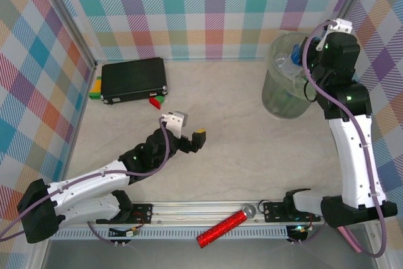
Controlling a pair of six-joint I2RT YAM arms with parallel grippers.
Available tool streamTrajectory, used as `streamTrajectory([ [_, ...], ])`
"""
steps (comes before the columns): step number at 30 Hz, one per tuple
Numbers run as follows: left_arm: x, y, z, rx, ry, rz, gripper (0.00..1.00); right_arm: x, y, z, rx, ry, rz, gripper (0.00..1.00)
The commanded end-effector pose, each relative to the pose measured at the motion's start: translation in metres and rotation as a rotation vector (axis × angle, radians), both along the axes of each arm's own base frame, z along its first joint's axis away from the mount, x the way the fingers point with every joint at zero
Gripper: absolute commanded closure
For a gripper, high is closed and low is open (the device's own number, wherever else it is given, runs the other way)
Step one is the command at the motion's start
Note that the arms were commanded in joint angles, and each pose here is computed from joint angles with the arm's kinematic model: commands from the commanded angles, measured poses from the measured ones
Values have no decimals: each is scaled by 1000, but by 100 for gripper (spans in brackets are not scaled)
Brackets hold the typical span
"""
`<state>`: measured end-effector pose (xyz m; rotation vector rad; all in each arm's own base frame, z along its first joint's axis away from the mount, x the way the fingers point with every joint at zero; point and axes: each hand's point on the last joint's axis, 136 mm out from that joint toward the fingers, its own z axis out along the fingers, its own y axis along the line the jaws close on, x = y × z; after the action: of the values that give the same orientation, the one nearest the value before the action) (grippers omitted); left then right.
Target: Put the plastic bottles in the bin
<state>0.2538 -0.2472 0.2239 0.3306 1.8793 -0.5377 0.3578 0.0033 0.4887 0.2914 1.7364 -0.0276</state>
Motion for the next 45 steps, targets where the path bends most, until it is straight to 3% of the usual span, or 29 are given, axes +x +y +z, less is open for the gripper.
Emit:
streamTrajectory([
  [1,-3,0,12,-64,-23,2,0,16,-26,19,-98,-45,-125,76],
  [10,-4,4,13,-61,-28,5,0,83,-55,-36,-77,127,-202,74],
  [17,-4,3,11,-55,-27,3,0,112,-54,-97,-68,284,-176,71],
  [24,-3,0,8,-46,-17,-5,0,117,-65,-142,-23,411,-192,71],
  [31,-3,-3,5,-37,-8,-9,1,112,-68,-161,72,464,-158,70],
  [34,-2,-4,4,-36,-5,-12,0,112,-74,-170,68,513,-171,66],
  [37,-2,-5,2,-29,-2,-11,0,111,-82,-176,76,557,-192,44],
  [41,-1,-5,1,-26,-1,-9,0,110,-89,-156,52,512,-222,30],
  [45,-1,-5,1,-25,-1,-10,0,104,-95,-123,20,442,-247,27],
])
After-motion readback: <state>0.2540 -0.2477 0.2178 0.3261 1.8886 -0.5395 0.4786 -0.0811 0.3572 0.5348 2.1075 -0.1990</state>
